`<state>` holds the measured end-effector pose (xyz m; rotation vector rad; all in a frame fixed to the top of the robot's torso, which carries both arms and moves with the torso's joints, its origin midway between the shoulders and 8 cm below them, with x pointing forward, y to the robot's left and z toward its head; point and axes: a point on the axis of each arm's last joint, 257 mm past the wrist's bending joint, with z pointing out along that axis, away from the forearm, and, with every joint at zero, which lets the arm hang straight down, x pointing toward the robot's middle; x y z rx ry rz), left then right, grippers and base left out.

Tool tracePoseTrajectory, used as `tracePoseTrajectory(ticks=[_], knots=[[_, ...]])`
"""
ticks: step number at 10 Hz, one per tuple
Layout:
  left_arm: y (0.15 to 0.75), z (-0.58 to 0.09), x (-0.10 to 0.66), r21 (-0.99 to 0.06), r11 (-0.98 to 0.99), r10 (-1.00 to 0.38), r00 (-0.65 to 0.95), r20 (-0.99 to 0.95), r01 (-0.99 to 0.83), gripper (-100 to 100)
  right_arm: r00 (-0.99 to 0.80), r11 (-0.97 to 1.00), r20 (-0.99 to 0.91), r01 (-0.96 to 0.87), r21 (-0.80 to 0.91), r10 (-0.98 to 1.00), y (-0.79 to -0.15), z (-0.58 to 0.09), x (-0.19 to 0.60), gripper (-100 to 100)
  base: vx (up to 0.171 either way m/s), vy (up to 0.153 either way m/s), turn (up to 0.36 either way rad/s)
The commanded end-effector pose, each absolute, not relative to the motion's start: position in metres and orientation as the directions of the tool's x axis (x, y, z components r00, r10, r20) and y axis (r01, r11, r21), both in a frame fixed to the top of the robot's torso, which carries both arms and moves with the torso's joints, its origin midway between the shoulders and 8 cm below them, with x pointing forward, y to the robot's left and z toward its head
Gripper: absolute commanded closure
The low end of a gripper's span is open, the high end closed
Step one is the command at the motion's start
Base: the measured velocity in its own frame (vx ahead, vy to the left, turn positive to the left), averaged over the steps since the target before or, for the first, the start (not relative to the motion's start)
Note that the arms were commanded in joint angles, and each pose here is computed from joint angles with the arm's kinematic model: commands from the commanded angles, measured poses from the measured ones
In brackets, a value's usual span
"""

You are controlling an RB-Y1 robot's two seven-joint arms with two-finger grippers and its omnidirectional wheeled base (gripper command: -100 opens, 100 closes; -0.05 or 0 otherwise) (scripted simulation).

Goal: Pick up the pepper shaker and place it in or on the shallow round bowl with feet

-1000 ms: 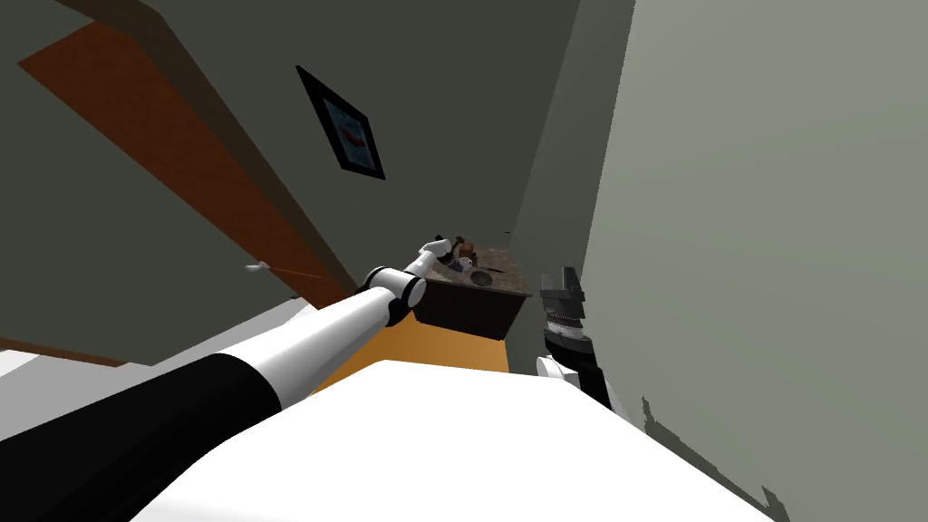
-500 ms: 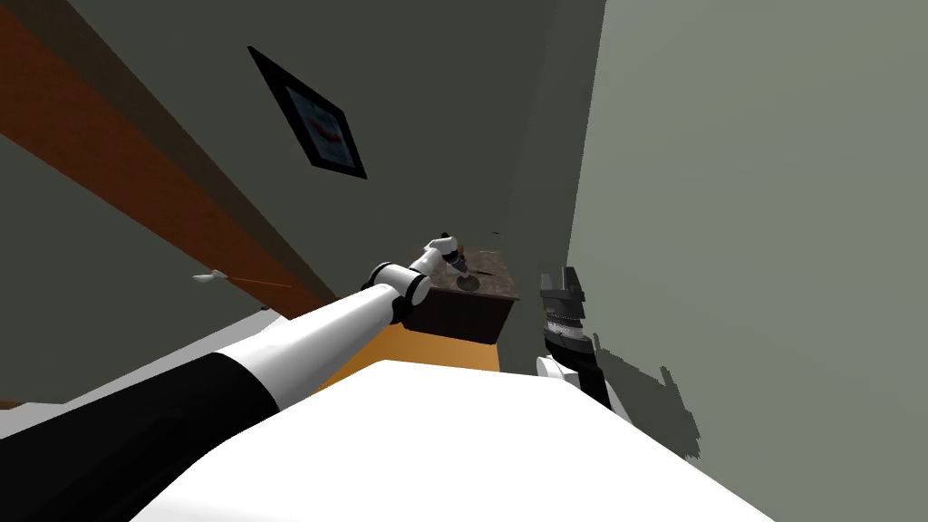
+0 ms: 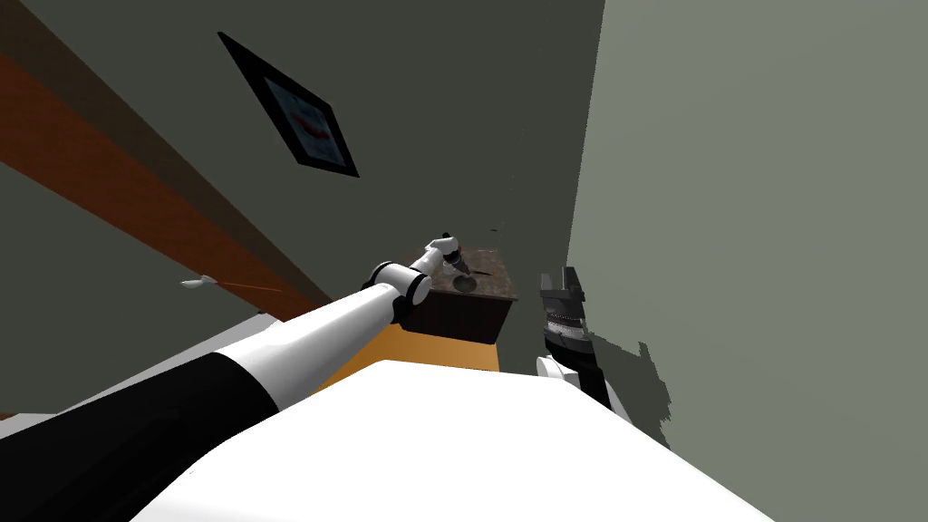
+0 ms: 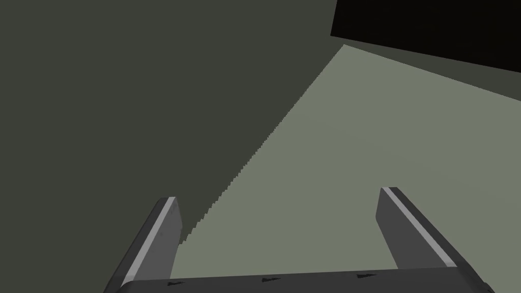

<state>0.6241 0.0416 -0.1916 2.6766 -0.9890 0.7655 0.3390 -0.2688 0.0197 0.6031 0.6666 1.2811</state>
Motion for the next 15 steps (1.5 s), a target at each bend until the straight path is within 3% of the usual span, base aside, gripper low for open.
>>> tracePoseTrajectory(ticks=[1,2,3,4,11,12,15], knots=[[0.042,-0.192,0.624,-0.003,-0.76,-0.553,0.645,0.528,-0.65,-100,0.153,0.186,-0.112,-0.655,0.732,0.982,-0.269,0.02,0.339,0,0.0,0.0,0.0],[0.042,-0.192,0.624,-0.003,-0.76,-0.553,0.645,0.528,-0.65,-100,0.153,0.186,-0.112,-0.655,0.732,0.982,-0.269,0.02,0.339,0,0.0,0.0,0.0],[0.042,-0.192,0.624,-0.003,-0.76,-0.553,0.645,0.528,-0.65,0,0.153,0.186,-0.112,-0.655,0.732,0.982,-0.269,0.02,0.339,0,0.0,0.0,0.0],[0.05,-0.173,0.628,-0.008,-0.761,-0.554,0.643,0.529,-0.649,-100,0.153,0.186,-0.112,-0.655,0.732,0.982,-0.269,0.02,0.339,0,-0.017,-0.032,-0.016],[0.069,-0.13,0.633,-0.018,-0.762,-0.555,0.638,0.534,-0.648,-100,0.153,0.186,-0.112,-0.655,0.732,0.982,-0.269,0.02,0.339,0,-0.012,-0.039,-0.005],[0.069,-0.129,0.633,-0.017,-0.762,-0.555,0.639,0.532,-0.648,0,0.153,0.186,-0.112,-0.655,0.732,0.982,-0.269,0.02,0.339,0,0.0,0.0,0.0],[0.069,-0.129,0.633,-0.017,-0.761,-0.555,0.639,0.533,-0.648,0,0.153,0.186,-0.112,-0.655,0.732,0.982,-0.269,0.02,0.339,0,0.0,0.0,0.0]])
